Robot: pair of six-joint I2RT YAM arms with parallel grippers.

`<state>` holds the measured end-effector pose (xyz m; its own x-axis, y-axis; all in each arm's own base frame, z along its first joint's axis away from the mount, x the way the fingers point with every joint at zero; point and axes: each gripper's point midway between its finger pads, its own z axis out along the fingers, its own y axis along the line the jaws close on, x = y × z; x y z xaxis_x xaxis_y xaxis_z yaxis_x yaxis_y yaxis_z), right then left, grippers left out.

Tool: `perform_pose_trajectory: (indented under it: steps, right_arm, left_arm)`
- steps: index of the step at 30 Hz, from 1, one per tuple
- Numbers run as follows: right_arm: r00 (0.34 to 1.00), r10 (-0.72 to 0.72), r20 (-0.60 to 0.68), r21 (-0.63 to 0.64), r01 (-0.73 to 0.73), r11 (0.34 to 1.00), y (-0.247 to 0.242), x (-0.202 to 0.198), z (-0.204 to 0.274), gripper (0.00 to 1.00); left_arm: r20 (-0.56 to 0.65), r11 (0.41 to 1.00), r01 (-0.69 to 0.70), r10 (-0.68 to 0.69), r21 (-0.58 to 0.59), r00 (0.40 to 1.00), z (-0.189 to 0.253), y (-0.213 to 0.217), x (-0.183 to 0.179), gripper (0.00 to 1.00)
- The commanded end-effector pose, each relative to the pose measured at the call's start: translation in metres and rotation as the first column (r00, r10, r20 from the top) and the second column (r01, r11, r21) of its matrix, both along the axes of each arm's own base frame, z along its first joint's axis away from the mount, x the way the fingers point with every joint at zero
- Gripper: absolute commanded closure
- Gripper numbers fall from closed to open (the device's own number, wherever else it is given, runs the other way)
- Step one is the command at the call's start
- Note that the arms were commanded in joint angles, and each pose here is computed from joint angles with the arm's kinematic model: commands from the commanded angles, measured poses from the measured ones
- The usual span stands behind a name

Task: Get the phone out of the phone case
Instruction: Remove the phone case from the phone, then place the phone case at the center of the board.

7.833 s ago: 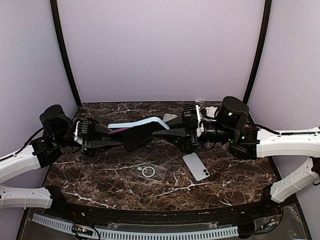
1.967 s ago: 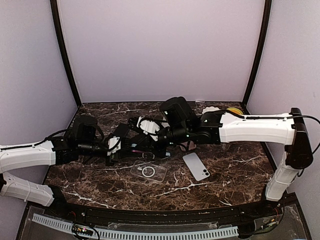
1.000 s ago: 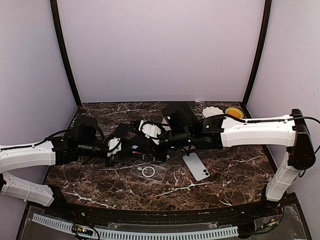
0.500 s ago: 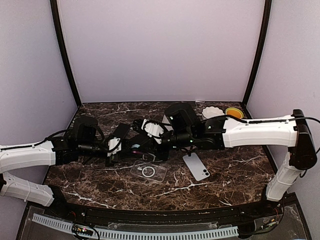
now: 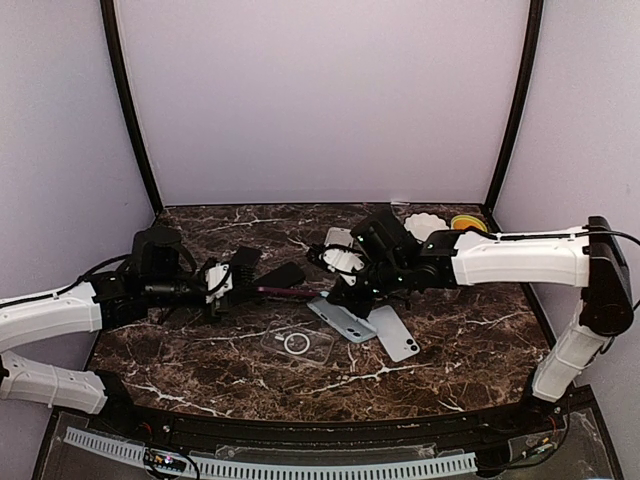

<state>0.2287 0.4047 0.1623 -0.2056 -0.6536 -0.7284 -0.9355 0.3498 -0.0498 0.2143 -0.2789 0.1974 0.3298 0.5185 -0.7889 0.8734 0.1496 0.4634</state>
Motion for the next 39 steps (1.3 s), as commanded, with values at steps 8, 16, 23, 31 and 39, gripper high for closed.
perform_pose_trajectory:
  steps: [8,16,23,31,39]
  right_arm:
    - [0.978,-0.187,-0.097,-0.114,0.176,0.978,-0.050,0.017,-0.024,1.00]
    - [0.967,-0.223,-0.120,0.020,0.227,0.974,-0.044,0.033,0.016,1.00]
    - [0.948,-0.221,-0.229,0.150,0.258,0.954,-0.031,0.053,0.030,1.00]
    - [0.907,-0.210,-0.366,0.251,0.314,0.916,-0.007,0.099,0.023,1.00]
    - [0.841,-0.153,-0.519,0.274,0.334,0.902,0.013,0.124,-0.010,1.00]
  left_arm:
    - [0.202,0.985,-0.048,0.081,-0.165,0.976,0.071,0.003,0.019,1.00]
    - [0.223,0.984,-0.084,0.118,-0.155,0.968,0.072,0.007,0.025,1.00]
    - [0.285,0.974,-0.158,0.199,-0.163,0.938,0.080,0.019,0.036,1.00]
    - [0.302,0.972,-0.162,0.208,-0.170,0.930,0.084,0.022,0.034,1.00]
    - [0.304,0.969,-0.180,0.225,-0.170,0.926,0.084,0.024,0.037,1.00]
